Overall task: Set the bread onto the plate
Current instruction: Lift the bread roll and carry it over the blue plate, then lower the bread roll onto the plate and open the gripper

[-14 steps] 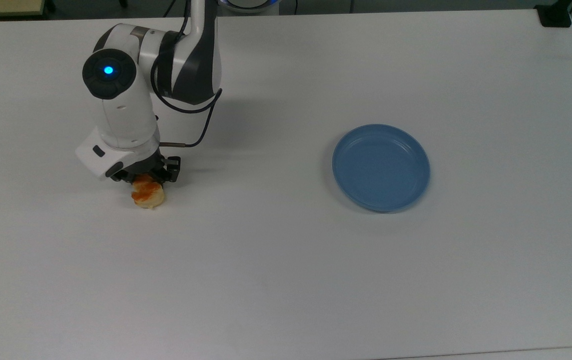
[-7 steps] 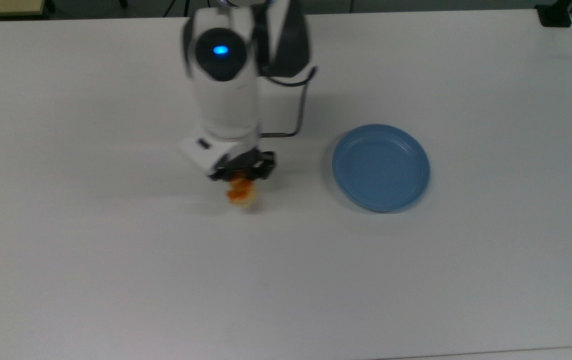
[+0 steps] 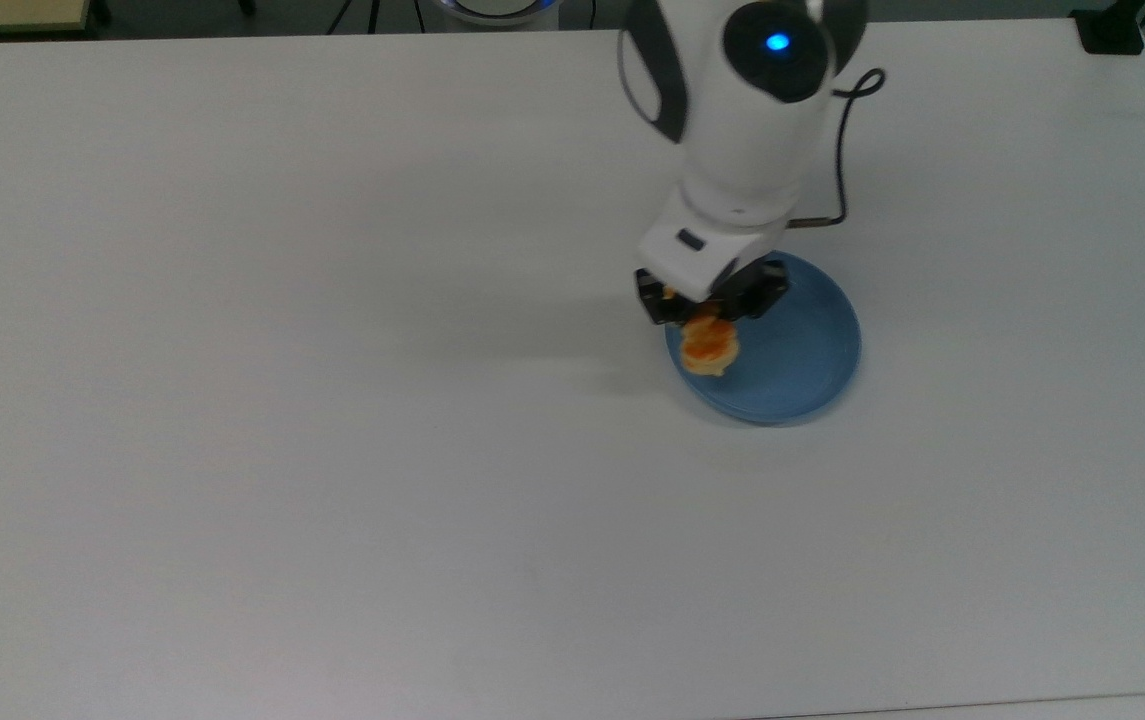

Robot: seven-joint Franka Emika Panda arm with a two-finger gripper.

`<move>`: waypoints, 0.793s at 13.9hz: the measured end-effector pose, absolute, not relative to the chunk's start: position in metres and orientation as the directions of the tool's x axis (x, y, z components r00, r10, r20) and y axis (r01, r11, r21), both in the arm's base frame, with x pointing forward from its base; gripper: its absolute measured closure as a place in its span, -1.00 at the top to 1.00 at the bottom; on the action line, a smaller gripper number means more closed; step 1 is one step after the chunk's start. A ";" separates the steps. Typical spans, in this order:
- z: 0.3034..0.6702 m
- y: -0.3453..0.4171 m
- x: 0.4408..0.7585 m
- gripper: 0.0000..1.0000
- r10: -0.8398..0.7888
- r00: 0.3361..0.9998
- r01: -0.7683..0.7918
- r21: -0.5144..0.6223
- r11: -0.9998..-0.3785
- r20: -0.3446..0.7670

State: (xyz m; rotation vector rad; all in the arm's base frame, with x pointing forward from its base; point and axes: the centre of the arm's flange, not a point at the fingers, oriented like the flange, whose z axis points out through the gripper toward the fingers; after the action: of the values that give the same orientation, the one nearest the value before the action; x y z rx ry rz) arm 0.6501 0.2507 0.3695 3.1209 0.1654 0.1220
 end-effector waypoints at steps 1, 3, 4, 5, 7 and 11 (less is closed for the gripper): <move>0.370 0.268 0.643 -0.40 0.114 0.990 0.113 0.017 -0.993 0.078; 0.362 0.300 0.629 -0.36 0.126 0.990 0.125 0.021 -0.992 0.069; 0.355 0.311 0.624 -0.36 0.124 0.990 0.122 0.030 -0.992 0.063; 0.347 0.317 0.621 -0.23 0.120 0.991 0.118 0.039 -0.992 0.056; 0.335 0.318 0.623 0.14 0.108 0.993 0.106 0.041 -0.993 0.055; 0.330 0.312 0.632 0.60 0.099 0.991 0.096 0.033 -0.995 0.085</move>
State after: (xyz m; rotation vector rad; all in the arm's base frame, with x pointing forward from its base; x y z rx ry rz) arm 0.6318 0.3116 0.3298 3.1062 0.1518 0.1350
